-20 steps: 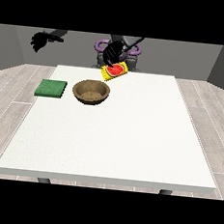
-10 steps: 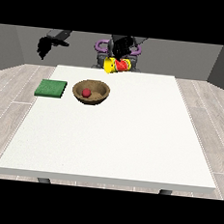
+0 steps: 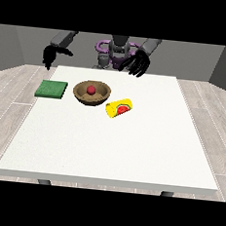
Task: Pick the cup and pour the ball into the bowl, then pick the bowl and place it on the pad
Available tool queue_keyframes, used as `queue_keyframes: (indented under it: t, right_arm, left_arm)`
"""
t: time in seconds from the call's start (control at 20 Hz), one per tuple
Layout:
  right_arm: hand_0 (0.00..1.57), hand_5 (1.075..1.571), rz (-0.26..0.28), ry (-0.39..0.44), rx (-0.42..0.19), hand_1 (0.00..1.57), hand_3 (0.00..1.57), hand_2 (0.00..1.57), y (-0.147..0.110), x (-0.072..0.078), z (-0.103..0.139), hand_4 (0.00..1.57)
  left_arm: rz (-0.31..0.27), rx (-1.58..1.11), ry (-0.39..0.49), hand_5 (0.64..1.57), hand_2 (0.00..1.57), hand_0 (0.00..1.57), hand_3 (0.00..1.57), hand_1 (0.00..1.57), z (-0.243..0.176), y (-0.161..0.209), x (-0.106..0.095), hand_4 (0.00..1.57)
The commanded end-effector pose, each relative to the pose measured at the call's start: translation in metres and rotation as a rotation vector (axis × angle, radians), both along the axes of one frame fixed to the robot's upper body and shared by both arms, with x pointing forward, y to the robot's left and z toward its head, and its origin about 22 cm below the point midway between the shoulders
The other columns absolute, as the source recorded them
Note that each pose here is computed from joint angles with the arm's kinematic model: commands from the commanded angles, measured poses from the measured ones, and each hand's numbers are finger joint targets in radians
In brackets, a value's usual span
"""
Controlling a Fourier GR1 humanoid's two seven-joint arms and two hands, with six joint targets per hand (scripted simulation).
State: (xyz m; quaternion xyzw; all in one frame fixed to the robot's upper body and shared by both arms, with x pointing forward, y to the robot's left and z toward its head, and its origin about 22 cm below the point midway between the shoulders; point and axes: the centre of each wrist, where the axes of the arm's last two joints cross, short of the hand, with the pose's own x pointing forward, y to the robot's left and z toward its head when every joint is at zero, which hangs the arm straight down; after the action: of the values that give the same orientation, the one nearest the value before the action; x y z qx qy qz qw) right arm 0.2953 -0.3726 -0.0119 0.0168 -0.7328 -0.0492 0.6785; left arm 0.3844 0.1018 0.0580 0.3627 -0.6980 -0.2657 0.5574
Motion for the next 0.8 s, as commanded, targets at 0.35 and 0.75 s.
queue_keyframes:
  t: [0.35, 0.75]
  right_arm:
    - [0.0, 1.57, -0.124, -0.109, 0.046, 0.0, 0.0, 0.0, 0.083, 0.042, 0.011, 0.29]
    - [0.0, 1.567, -0.162, -0.029, 0.065, 0.0, 0.0, 0.0, 0.073, 0.059, -0.004, 0.29]
  left_arm:
    - [-0.327, -0.652, -0.065, 1.565, 0.0, 0.0, 0.0, 0.0, -0.018, 0.032, -0.04, 0.0]
    - [-0.371, -0.65, -0.041, 1.564, 0.0, 0.0, 0.0, 0.0, -0.024, 0.067, -0.048, 0.0]
